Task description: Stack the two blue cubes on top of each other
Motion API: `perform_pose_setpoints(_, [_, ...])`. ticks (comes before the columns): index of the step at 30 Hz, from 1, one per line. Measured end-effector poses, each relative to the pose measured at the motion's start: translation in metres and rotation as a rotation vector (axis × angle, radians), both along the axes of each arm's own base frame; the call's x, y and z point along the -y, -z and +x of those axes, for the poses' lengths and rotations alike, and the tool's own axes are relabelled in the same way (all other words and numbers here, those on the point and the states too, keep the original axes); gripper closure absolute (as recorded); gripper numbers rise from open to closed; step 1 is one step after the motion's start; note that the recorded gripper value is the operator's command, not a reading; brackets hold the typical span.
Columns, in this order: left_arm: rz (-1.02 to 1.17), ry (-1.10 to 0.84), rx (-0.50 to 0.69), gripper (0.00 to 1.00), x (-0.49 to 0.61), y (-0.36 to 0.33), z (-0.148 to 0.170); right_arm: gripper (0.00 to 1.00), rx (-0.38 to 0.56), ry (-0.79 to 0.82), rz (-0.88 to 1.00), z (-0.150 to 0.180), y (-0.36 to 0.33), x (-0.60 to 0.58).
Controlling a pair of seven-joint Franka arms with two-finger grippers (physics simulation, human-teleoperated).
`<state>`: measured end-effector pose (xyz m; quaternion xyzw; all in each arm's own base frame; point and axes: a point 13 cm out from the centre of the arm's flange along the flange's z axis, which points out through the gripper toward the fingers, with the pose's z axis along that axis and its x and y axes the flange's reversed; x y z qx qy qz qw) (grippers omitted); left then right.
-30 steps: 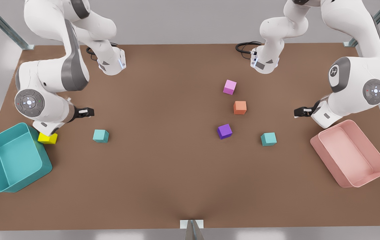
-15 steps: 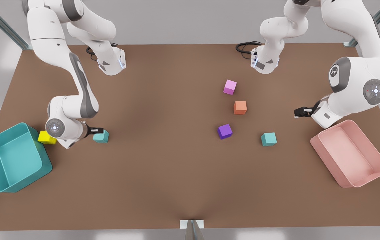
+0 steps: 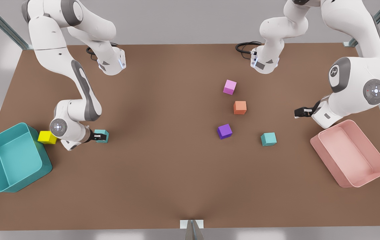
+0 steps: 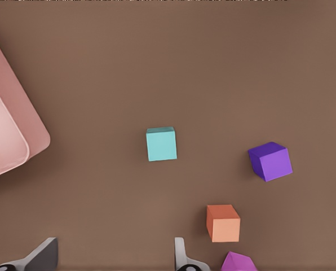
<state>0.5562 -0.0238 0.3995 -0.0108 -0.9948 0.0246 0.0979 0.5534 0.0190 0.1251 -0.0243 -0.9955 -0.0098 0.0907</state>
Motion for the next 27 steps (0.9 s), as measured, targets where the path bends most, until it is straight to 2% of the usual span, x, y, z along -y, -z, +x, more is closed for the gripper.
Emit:
perform_pose_setpoints(18, [0.006, -0.021, 0.073, 0.0, 0.008, -0.036, 0.016, 0.0, -0.072, 0.037, -0.011, -0.036, 0.038, 0.011])
perform_pose_setpoints(27, [0.013, -0.052, 0.027, 0.0, -0.002, -0.006, 0.029, 0.02, -0.1, 0.052, -0.005, -0.042, 0.078, 0.012])
